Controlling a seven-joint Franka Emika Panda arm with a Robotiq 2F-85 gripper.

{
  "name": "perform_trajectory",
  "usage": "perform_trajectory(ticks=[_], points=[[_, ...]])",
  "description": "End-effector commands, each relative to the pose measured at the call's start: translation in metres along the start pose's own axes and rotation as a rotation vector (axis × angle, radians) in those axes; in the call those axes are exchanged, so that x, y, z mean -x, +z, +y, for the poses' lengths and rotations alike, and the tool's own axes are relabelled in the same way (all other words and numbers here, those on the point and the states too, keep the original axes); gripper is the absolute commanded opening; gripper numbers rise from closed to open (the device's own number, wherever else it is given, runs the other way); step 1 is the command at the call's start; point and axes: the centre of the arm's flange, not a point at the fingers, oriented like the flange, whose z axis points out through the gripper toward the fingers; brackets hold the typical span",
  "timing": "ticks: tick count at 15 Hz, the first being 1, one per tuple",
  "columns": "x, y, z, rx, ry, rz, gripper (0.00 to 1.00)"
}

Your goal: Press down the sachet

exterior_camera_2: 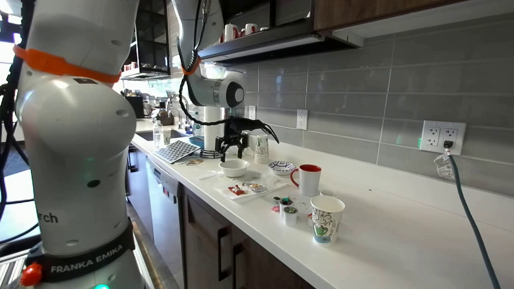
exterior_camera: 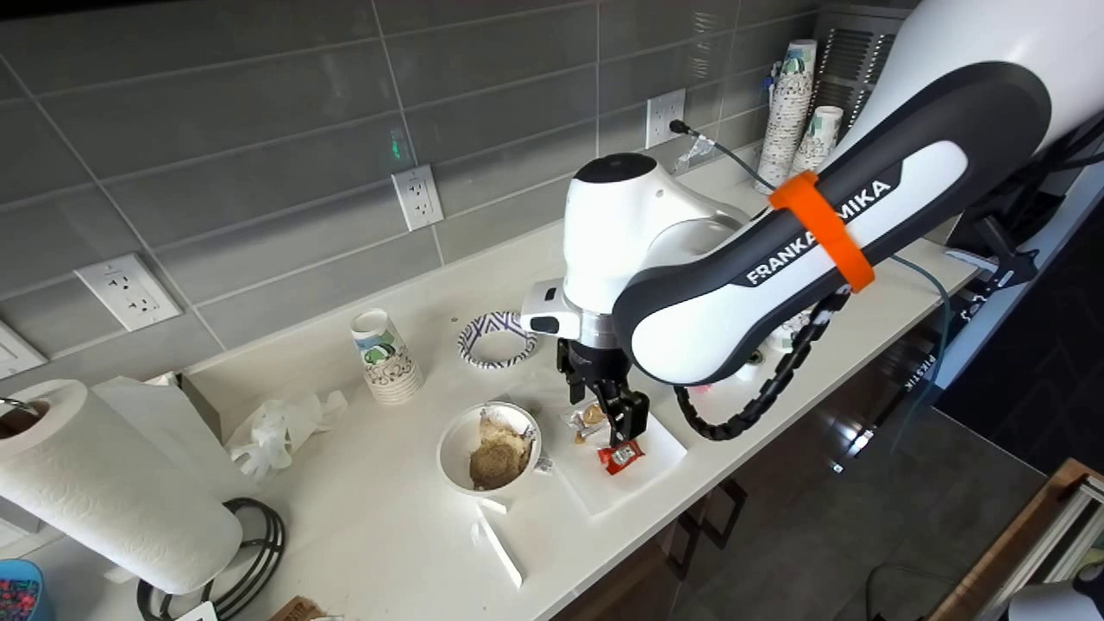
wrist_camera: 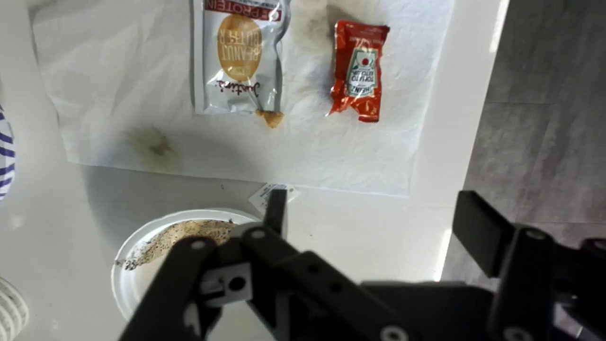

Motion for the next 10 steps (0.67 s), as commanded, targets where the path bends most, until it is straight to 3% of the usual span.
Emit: perform_trajectory(ticks=[1,8,10], points=[[0.006,0.008,-0.009,-0.043,-0.001,-0.007,0.56],[0.006,0.029,-0.010,-0.025,0.005,-0.018,0.04],[0.007,0.033,-0.008,-0.033,0.004,-0.014,0.00]])
